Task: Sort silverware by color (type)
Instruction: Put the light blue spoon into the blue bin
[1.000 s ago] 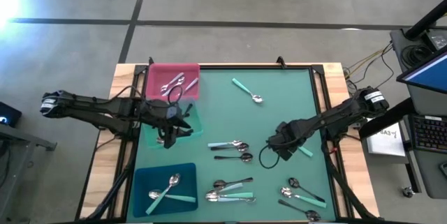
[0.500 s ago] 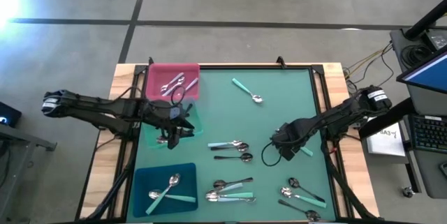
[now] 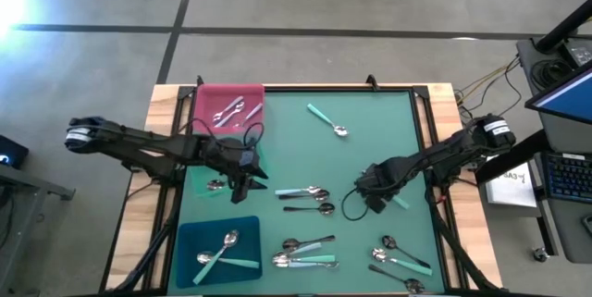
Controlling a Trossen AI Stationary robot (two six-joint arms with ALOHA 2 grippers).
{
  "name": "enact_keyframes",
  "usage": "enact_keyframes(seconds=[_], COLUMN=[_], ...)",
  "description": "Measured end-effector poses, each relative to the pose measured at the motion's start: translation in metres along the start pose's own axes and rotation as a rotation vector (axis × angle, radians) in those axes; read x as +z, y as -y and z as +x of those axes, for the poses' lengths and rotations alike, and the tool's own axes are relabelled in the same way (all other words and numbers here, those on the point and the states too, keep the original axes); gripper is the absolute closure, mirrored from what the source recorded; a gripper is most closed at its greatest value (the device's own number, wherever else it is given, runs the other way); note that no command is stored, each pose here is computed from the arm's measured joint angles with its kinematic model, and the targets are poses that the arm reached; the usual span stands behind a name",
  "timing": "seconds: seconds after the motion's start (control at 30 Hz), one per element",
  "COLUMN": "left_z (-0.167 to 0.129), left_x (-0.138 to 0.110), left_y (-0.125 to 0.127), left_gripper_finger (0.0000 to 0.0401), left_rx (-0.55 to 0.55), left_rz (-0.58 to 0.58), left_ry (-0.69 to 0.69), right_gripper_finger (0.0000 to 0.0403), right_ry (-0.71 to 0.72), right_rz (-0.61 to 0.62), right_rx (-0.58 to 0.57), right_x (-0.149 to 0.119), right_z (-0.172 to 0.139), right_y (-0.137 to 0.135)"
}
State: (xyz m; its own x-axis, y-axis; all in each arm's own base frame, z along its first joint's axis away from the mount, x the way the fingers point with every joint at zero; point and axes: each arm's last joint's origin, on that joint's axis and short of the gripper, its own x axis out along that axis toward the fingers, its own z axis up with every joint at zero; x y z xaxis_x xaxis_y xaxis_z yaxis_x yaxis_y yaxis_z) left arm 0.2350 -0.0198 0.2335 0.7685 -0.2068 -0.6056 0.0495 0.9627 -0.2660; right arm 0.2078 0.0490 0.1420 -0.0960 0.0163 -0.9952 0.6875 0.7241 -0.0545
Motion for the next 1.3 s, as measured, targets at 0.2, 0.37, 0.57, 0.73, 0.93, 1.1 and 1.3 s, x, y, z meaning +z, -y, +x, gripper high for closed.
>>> enact_keyframes(seconds=[0.2,0.37,0.57,0.73,0.93,1.1,1.3], left_z=[0.018,0.035,0.053,0.059,0.054,0.049,0.045], left_x=[0.003,0.003,0.004,0.012,0.022,0.031,0.04], left_y=[-0.002,-0.005,-0.008,-0.01,-0.013,-0.012,-0.004], left_gripper_finger=[0.0262,0.0262,0.0262,0.0262,0.0262,0.0262,0.0262], left_rx=[-0.006,-0.009,0.005,0.089,0.262,0.311,0.171], left_rz=[0.112,0.142,0.184,0.225,0.247,0.25,0.267], left_ry=[0.034,0.06,0.103,0.214,0.319,0.423,0.523], right_gripper_finger=[0.0366,0.0366,0.0366,0.0366,0.0366,0.0366,0.0366], right_ry=[0.29,0.613,1.025,1.241,1.354,1.372,1.395], right_rz=[-0.073,-0.11,-0.201,-0.31,-0.393,-0.431,-0.476], right_rx=[0.122,0.161,0.185,0.225,0.223,0.262,0.264], right_x=[0.023,0.042,0.061,0.07,0.072,0.073,0.073], right_z=[-0.032,-0.065,-0.111,-0.138,-0.152,-0.155,-0.157], right_y=[-0.027,-0.048,-0.07,-0.083,-0.088,-0.09,-0.091])
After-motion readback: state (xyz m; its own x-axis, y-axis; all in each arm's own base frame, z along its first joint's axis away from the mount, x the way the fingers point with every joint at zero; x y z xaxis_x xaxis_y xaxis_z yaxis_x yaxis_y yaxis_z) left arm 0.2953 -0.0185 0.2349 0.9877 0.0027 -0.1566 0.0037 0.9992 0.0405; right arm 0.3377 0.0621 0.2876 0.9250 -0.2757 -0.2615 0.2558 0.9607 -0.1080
